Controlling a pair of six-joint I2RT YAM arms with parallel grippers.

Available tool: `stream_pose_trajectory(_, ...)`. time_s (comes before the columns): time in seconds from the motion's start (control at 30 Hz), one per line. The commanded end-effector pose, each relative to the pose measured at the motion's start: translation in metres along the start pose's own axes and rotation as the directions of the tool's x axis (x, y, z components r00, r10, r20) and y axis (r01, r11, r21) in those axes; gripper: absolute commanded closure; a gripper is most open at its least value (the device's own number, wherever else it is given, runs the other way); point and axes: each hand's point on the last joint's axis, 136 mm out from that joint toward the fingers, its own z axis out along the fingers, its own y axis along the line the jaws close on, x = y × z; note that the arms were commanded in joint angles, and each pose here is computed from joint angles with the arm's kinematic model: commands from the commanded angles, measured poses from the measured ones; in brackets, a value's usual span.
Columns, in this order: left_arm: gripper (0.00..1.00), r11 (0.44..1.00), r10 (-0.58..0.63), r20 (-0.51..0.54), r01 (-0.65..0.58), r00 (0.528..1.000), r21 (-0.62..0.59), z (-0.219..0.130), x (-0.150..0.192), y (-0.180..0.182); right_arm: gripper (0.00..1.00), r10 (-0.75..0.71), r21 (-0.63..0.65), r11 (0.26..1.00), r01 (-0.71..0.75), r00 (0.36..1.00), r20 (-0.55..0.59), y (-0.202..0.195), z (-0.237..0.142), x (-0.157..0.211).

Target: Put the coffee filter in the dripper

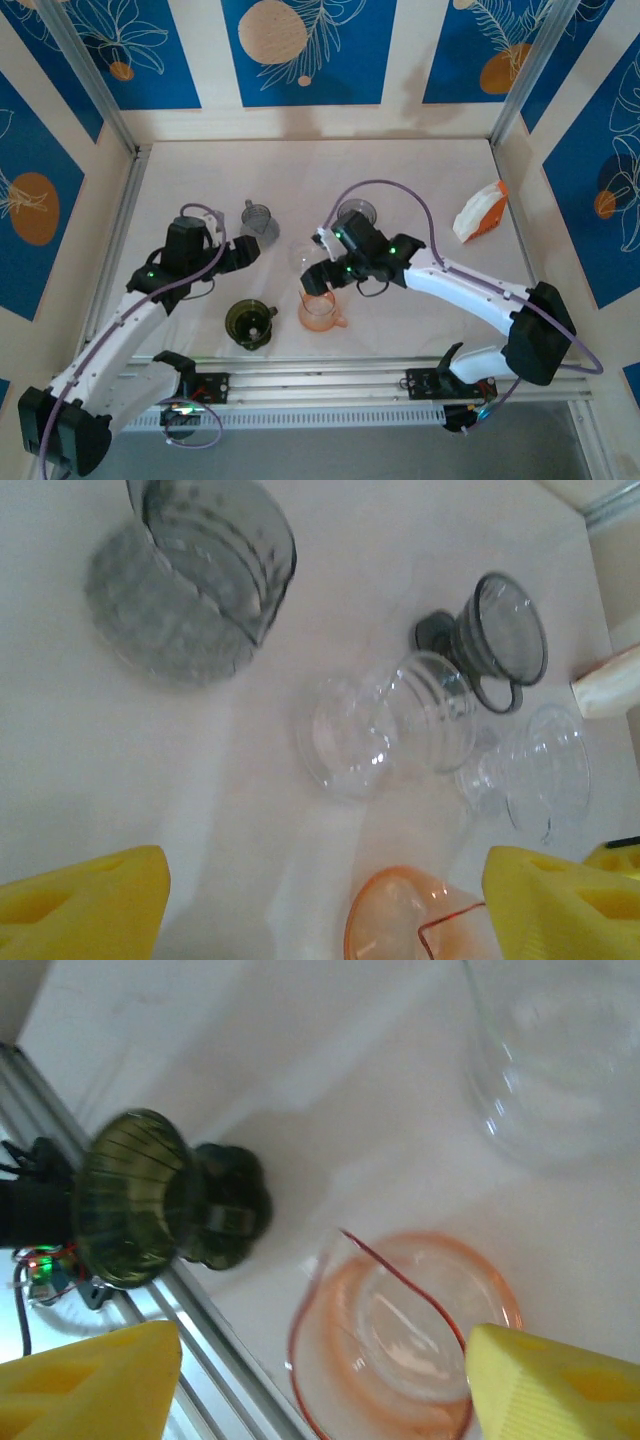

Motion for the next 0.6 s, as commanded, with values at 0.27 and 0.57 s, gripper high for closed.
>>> stream_pose_trajectory(0.27,0.00,0.975,0.171,0.398,-0.096,0.901,-0.201,-0.110,-0.071,0.003,0.32,-0.240,-0.121,0.967,0.223,0.958,-0.156,0.064,0.082,-0.023)
stream_pose_trajectory(0.57,0.00,0.971,0.178,0.391,-0.096,0.903,-0.219,-0.114,-0.061,0.011,0.32,-0.304,-0.136,0.951,0.277,0.916,-0.262,0.075,0.123,-0.002)
